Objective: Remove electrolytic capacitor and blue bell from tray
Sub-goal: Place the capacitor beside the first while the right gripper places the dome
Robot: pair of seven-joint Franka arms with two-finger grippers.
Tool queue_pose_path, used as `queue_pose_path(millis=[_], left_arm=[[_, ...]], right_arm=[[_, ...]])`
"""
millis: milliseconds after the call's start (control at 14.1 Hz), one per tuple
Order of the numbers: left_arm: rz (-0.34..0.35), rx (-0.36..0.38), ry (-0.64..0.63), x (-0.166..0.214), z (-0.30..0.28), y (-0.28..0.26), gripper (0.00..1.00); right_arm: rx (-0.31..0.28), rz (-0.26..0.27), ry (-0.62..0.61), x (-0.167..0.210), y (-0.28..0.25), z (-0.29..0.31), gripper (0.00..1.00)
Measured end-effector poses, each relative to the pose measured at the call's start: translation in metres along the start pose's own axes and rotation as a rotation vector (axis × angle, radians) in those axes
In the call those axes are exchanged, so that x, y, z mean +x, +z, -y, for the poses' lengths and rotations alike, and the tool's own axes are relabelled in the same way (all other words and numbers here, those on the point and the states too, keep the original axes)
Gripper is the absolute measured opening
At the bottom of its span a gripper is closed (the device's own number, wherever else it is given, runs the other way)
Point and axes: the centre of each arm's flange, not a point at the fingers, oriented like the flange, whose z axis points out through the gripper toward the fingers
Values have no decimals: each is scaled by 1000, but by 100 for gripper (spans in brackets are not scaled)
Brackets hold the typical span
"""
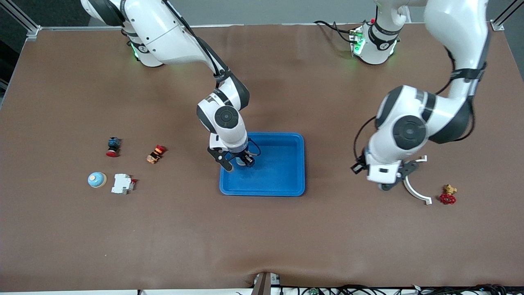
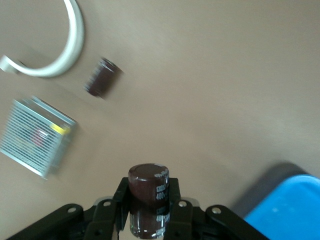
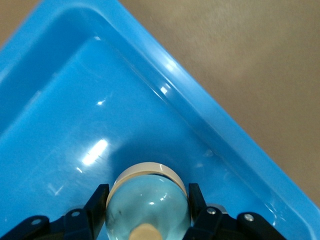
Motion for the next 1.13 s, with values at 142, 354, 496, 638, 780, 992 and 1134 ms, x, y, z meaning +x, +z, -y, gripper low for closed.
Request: queue_pose_path(millis=[142,354,496,638,780,992,1134], left_arm=[[22,17,58,31,39,-6,34],[48,22,183,75,103,-11,34],[61,12,272,103,147,-9,34],[68,0,347,124,183,-4,34],[51,-14,414,139,206,1,34],[8,-7,459,157,220,20,34],[-14,-19,478,167,220,36,34]], right_arm=[[-21,-5,-11,13,-12,4,69],[-59,-5,-63,48,-44,8,69],[-73,-3,-121,88,-66,1,69],[-87,6,-188,137,-86,-13,69],[-92,29,-260,190,-101,-33,69],[-99,62,-366,265,-114,-71,69],[-104,77,-435,303,-116,-95,69]])
